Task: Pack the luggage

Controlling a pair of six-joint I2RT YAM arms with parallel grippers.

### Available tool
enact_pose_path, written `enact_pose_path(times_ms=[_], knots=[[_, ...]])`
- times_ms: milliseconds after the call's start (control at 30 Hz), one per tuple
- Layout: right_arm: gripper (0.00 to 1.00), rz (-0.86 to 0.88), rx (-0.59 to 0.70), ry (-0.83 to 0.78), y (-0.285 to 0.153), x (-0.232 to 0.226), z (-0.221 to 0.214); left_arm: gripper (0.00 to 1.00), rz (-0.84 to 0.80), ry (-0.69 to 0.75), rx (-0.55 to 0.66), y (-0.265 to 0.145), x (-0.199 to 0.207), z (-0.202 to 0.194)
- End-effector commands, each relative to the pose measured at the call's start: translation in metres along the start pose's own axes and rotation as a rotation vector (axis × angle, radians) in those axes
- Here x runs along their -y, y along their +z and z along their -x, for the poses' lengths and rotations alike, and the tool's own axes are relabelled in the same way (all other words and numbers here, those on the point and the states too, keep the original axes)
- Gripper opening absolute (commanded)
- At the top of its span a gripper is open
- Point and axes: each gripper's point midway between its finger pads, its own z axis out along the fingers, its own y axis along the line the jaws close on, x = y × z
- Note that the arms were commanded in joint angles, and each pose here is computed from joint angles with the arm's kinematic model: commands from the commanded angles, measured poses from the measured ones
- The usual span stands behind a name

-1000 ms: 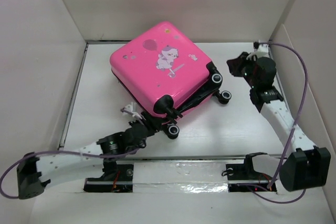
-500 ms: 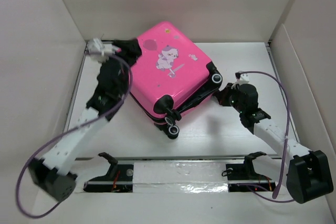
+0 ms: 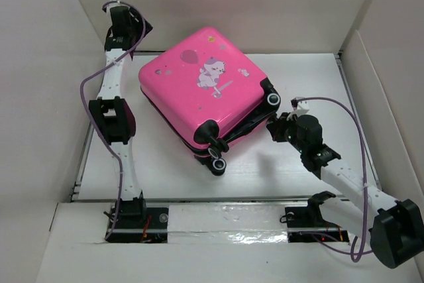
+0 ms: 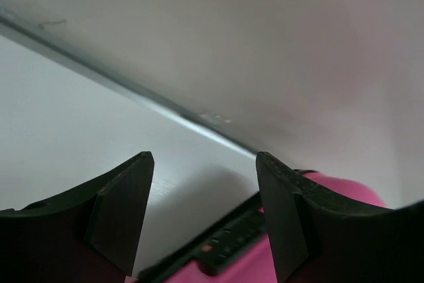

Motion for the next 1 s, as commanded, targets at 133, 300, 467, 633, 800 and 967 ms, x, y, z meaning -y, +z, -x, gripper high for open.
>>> enact_pose_path(times_ms=[133, 300, 467, 633, 800, 967], knots=[[0.0, -0.08, 0.009, 0.011, 0.003, 0.015, -0.011, 0.6, -0.117, 0.073, -0.226, 0.025, -0.014, -0.052], [0.0, -0.166, -0.022, 0.025, 0.015, 0.034, -0.027, 0.6, -0.169, 0.103, -0.296, 0.042, -0.016, -0.089], [0.0, -0.167, -0.033, 0.037, 0.038, 0.03, -0.022, 0.61, -0.208, 0.12, -0.387, 0.048, -0.021, -0.135], [0.0, -0.236, 0.039, 0.009, 0.06, 0.04, 0.011, 0.6, -0.238, 0.116, -0.442, 0.038, -0.025, -0.169], [0.0, -0.206, 0.063, -0.028, 0.097, 0.035, 0.041, 0.57, -0.174, 0.048, -0.423, 0.006, -0.039, -0.19], [0.0, -0.138, 0.036, -0.043, 0.123, 0.019, 0.051, 0.56, -0.144, -0.104, -0.31, -0.055, -0.042, -0.194]])
